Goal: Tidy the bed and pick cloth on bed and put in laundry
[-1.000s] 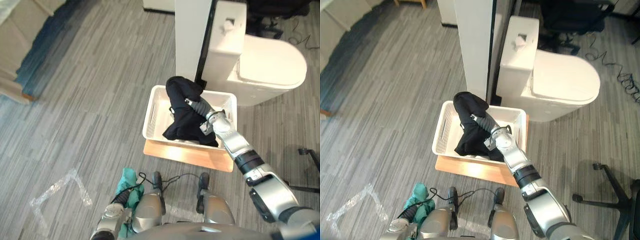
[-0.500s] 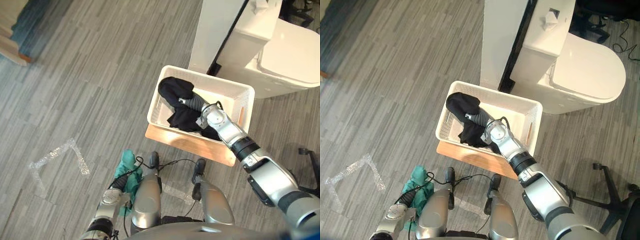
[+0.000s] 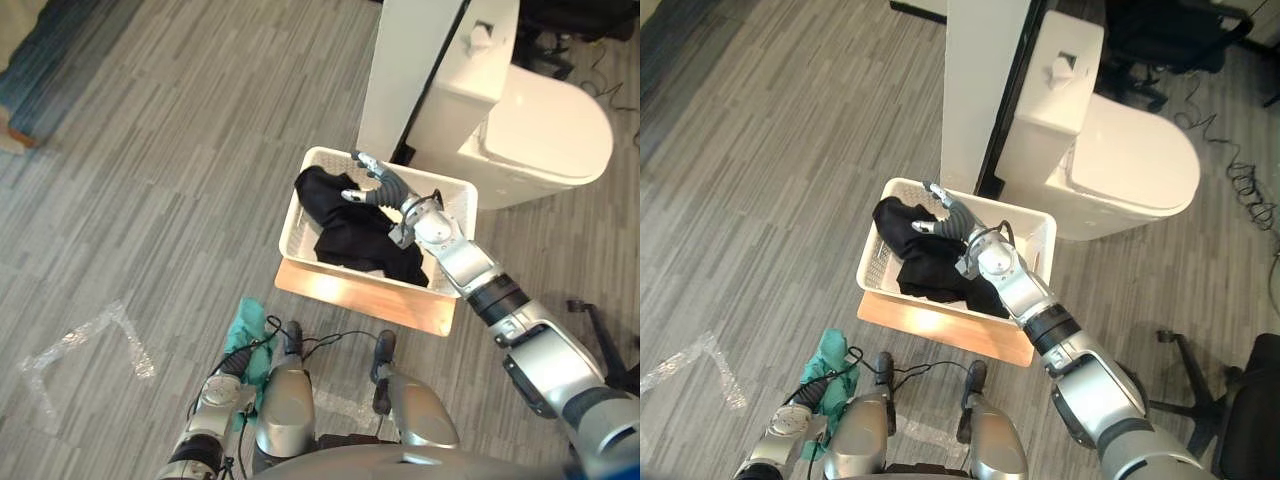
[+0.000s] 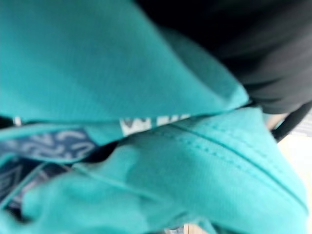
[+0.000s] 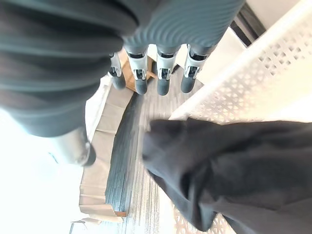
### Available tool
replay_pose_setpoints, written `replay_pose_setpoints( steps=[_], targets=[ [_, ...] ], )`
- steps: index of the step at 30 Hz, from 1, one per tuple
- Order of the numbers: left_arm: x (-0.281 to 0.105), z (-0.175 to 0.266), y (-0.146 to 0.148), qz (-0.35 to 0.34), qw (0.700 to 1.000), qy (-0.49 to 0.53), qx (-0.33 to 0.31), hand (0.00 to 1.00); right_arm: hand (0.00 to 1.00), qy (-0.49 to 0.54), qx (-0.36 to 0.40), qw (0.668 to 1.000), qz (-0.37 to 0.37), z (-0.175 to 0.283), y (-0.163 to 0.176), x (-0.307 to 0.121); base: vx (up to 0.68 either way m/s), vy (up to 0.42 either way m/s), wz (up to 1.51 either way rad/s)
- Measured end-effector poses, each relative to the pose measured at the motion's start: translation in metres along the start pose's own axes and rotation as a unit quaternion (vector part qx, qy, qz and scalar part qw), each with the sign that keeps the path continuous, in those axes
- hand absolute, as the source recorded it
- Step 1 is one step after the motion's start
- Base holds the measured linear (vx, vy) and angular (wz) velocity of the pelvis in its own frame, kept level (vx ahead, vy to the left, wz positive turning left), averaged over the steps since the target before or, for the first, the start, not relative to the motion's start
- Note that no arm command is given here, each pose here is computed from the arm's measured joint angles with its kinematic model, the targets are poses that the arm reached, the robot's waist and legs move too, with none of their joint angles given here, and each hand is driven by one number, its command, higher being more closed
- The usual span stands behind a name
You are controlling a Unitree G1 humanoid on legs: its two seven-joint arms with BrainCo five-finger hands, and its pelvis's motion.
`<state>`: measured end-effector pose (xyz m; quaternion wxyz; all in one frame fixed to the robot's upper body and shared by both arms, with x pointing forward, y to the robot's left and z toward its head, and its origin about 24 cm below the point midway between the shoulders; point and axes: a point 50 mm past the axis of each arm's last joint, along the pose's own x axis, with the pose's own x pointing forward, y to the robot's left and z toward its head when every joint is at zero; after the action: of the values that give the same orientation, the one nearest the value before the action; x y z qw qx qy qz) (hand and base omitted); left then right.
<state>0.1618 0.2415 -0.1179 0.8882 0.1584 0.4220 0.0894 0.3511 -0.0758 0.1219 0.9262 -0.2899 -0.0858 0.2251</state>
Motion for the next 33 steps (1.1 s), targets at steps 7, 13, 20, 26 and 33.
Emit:
replay_pose_setpoints(
  steps=[7,13,20,26,33],
  targets=[
    [-0.006,-0.023,0.002,-0.002,0.999,0.043,0.028,1.00,0.00,0.021,-0.016,0.999,0.018,-0.008,0.004,-0.015,0.08,0.011,0.02],
    [-0.015,-0.046,-0.002,-0.007,0.997,0.076,0.028,1.00,0.00,0.080,0.044,0.995,-0.041,-0.031,-0.011,-0.038,0.00,0.024,-0.10],
    [-0.029,-0.078,-0.025,-0.033,0.990,0.134,0.005,1.00,0.00,0.308,0.174,0.912,-0.208,-0.145,-0.008,-0.128,-0.07,0.012,-0.10],
    [-0.038,-0.095,-0.032,-0.032,0.985,0.167,-0.028,1.00,0.00,0.425,0.235,0.811,-0.326,-0.203,0.018,-0.217,-0.03,-0.007,-0.13],
    [-0.045,-0.110,-0.033,-0.019,0.974,0.211,-0.078,1.00,0.00,0.524,0.319,0.708,-0.350,-0.228,0.084,-0.300,0.03,0.015,-0.04]
  ],
)
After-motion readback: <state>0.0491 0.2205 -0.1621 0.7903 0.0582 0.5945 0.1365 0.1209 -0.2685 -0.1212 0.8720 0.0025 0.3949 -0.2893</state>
